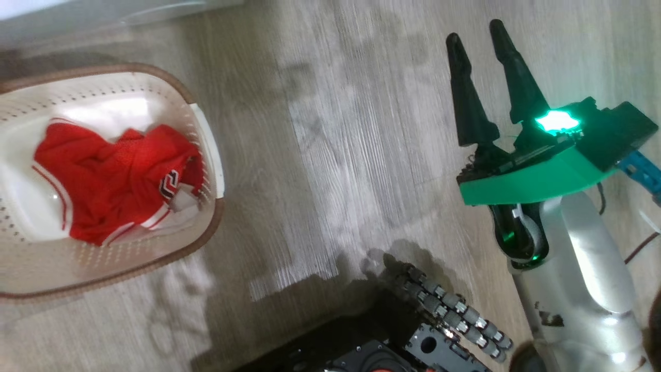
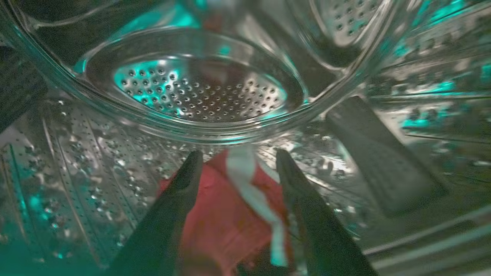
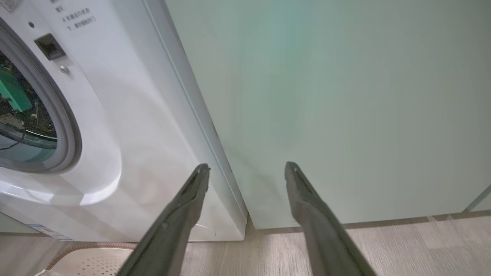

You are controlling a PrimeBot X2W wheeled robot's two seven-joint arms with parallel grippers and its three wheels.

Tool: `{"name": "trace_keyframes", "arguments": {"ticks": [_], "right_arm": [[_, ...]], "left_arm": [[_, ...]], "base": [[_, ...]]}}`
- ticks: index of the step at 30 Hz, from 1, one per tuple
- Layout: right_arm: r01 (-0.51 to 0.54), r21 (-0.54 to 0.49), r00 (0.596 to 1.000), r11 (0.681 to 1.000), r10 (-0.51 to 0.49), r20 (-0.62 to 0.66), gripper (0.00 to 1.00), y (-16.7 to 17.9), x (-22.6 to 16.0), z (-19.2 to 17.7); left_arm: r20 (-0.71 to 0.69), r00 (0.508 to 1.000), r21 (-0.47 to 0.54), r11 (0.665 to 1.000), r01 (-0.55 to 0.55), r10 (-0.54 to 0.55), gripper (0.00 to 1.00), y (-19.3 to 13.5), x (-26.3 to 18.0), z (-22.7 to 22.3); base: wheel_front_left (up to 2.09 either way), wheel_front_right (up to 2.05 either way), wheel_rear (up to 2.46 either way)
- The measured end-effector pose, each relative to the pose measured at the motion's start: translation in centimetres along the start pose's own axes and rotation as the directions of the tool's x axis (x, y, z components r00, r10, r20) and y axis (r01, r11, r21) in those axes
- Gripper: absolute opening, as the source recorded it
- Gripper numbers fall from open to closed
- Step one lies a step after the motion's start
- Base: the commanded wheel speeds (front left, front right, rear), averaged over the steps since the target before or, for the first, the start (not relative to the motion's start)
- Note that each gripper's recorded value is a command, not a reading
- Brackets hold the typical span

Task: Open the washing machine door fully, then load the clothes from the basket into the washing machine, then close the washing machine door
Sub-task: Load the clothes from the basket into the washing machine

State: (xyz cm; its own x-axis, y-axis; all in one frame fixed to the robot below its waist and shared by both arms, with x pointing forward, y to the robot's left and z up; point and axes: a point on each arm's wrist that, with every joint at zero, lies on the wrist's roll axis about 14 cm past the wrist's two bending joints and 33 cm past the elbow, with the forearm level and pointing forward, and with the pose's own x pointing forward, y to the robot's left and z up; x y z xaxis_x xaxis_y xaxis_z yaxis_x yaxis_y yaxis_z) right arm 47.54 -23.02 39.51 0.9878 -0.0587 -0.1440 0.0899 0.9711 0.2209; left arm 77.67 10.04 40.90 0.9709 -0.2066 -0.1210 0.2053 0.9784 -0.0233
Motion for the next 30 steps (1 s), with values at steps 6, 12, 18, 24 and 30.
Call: {"name": "trace_keyframes", "arguments": {"ticks": [6,12,18,24,30], "right_arm": [[-0.008,-0.019,0.999,1.0,0.008,0.042,1.0,0.4,-0.3,1.7],[-0.017,-0.026,0.998,1.0,0.019,0.068,1.0,1.1,-1.2,2.8],[-0.041,-0.042,0.994,0.998,0.045,0.1,1.0,2.1,-1.4,4.0],[-0.051,-0.052,0.992,0.997,0.056,0.109,1.0,2.7,-2.1,4.5],[-0.058,-0.059,0.99,0.997,0.065,0.127,1.0,3.2,-3.4,5.4]], "left_arm": [[0.071,0.997,-0.083,0.996,0.017,-0.011,1.0,-2.1,-4.5,0.2],[0.172,0.985,-0.121,0.992,0.032,-0.011,1.0,-3.1,-11.3,1.4],[0.245,0.969,-0.147,0.989,0.009,0.027,1.0,-3.5,-18.2,3.3],[0.247,0.968,-0.145,0.989,-0.012,0.048,1.0,-3.6,-22.9,4.0],[0.226,0.972,-0.149,0.988,-0.029,0.062,1.0,-4.1,-27.0,4.5]], "base": [[0.0,0.0,0.0],[0.0,0.0,0.0],[0.0,0.0,0.0],[0.0,0.0,0.0],[0.0,0.0,0.0]]}}
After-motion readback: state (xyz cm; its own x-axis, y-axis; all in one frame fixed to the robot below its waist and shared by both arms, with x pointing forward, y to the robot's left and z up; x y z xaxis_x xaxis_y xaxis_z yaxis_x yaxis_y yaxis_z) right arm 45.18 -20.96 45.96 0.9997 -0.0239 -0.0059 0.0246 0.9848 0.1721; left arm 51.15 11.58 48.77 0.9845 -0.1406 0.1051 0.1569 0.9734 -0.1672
